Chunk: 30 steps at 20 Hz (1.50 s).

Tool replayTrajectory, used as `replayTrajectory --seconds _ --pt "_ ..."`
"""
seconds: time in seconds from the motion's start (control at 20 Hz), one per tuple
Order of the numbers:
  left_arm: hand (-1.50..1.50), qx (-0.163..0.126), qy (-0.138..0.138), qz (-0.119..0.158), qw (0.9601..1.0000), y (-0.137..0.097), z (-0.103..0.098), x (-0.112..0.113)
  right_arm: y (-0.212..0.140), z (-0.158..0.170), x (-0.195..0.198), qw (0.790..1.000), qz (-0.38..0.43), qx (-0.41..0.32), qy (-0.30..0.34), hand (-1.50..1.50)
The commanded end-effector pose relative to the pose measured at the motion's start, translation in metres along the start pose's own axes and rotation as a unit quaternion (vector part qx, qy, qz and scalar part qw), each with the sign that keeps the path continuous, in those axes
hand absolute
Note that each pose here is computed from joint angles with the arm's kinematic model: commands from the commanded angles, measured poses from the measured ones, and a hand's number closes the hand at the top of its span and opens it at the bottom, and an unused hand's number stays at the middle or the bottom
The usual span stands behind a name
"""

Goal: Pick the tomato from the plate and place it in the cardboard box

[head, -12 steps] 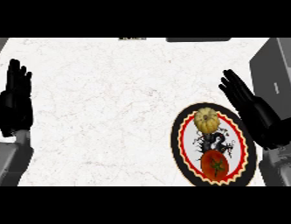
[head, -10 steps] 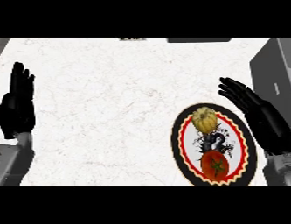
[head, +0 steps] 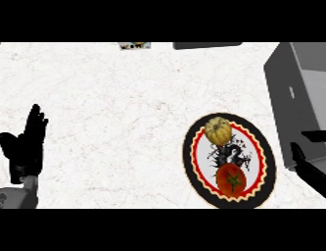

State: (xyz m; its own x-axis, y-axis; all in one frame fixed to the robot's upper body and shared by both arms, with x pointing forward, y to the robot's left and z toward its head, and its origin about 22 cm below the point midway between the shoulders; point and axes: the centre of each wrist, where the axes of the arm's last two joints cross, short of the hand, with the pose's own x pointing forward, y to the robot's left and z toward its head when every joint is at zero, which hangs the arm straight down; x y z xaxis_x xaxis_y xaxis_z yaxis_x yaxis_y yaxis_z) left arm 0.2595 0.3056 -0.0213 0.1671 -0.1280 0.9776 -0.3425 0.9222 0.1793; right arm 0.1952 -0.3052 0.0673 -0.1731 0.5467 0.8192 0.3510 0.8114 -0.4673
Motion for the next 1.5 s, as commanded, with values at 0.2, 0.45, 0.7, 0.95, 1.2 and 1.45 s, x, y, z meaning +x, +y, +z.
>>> replayTrajectory --seconds 0.2,0.45,0.7,0.95,1.2,1.45 --pt "0.00 -0.029 0.014 -0.005 0.9995 -0.017 0.017 -0.010 -0.025 0.105 0.020 0.984 0.163 -0.071 -0.021 -1.50" --pt "0.00 -0.050 0.019 -0.002 0.9985 -0.003 0.007 -0.006 -0.038 0.133 0.053 0.976 0.203 -0.044 0.068 -1.50" --pt "0.00 -0.051 0.008 -0.011 0.9986 -0.027 0.007 0.003 -0.045 0.134 0.097 0.968 0.224 0.010 0.114 -1.50" --pt "0.00 -0.062 0.009 -0.007 0.9980 -0.014 0.008 0.002 -0.037 0.128 0.094 0.955 0.247 0.049 0.154 -1.50" --pt "0.00 -0.069 0.002 -0.007 0.9976 -0.027 0.006 -0.007 -0.018 0.116 0.093 0.944 0.265 0.073 0.183 -1.50" --pt "0.00 -0.068 0.007 -0.017 0.9975 -0.029 0.011 -0.003 -0.015 0.110 0.101 0.919 0.293 0.098 0.246 -1.50"
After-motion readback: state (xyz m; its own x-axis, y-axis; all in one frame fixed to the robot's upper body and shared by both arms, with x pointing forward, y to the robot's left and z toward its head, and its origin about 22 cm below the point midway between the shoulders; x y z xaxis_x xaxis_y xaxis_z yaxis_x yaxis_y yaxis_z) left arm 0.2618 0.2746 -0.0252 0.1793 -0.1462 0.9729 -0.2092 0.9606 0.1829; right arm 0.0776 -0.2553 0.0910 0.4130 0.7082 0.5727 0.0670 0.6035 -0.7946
